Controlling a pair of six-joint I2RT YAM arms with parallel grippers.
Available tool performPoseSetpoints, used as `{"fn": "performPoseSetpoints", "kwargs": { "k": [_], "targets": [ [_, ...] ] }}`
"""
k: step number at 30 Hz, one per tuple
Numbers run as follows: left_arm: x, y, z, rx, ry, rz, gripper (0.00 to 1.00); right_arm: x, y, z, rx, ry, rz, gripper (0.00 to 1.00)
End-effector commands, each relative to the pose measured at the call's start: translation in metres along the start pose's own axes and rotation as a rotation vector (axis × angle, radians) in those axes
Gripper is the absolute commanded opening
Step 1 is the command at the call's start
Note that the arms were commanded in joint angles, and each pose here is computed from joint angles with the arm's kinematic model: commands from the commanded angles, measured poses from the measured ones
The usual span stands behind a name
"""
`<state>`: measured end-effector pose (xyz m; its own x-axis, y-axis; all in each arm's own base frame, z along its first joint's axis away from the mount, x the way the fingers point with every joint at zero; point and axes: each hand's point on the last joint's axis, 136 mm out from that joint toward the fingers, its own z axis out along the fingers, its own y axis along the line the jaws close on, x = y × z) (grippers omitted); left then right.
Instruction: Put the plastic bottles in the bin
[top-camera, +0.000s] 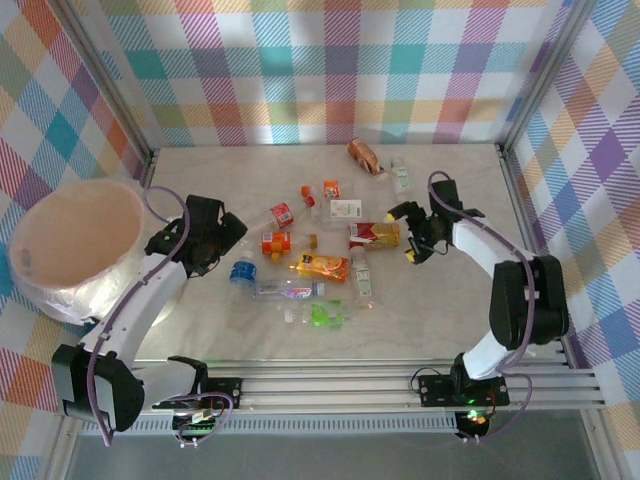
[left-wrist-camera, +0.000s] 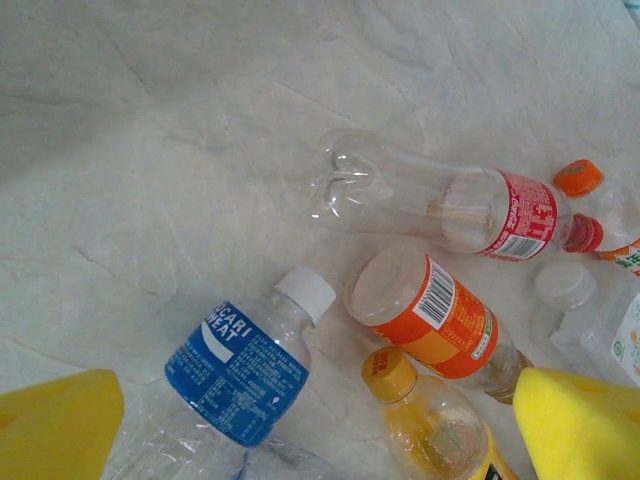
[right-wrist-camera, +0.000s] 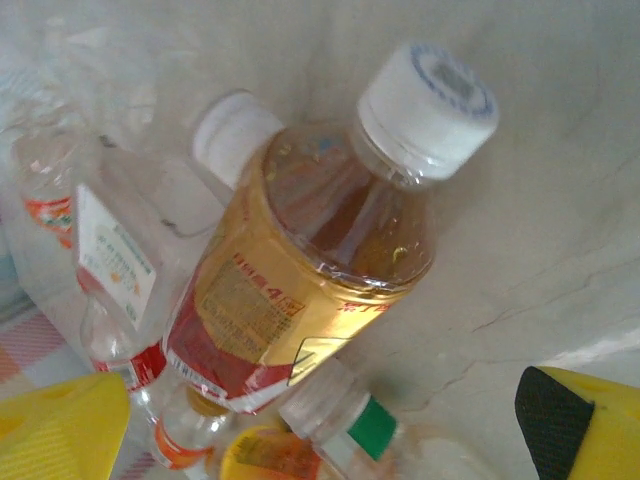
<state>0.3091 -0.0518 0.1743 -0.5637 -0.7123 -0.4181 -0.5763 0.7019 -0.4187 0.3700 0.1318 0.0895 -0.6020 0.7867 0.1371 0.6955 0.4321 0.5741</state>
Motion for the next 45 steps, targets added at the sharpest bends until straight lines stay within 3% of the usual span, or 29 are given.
{"fn": "performPoseSetpoints", "kwargs": {
  "k": [1, 10, 19, 29, 36, 41, 45],
  "targets": [
    [0.007, 0.013, -0.002, -0.042, 0.018, -0.029, 1.0, 0.005, -0.01, 0.016, 0.089, 0.011, 0.273, 1.0],
    [0.004, 0.009, -0.005, 0.017, -0.019, 0.004, 1.0, -0.012, -0.02, 0.047, 0.188, -0.066, 0.41, 1.0],
    [0.011, 0.001, 0.001, 0.106, -0.019, 0.091, 1.0, -0.028, -0.022, 0.063, 0.175, -0.134, 0.43, 0.96],
    [0.03, -0.021, 0.004, 0.227, 0.078, 0.186, 1.0, -0.031, -0.031, 0.054, 0.101, -0.188, 0.415, 0.7],
    [0.039, -0.052, -0.007, 0.407, 0.106, 0.213, 1.0, -0.039, -0.011, 0.016, -0.055, -0.297, 0.242, 0.63],
    [0.049, -0.088, -0.014, 0.548, 0.135, 0.289, 1.0, -0.037, 0.042, -0.035, -0.241, -0.39, -0.154, 0.58],
    [0.059, -0.123, -0.022, 0.642, 0.132, 0.394, 1.0, -0.027, 0.077, -0.075, -0.374, -0.45, -0.369, 0.59]
  ]
}}
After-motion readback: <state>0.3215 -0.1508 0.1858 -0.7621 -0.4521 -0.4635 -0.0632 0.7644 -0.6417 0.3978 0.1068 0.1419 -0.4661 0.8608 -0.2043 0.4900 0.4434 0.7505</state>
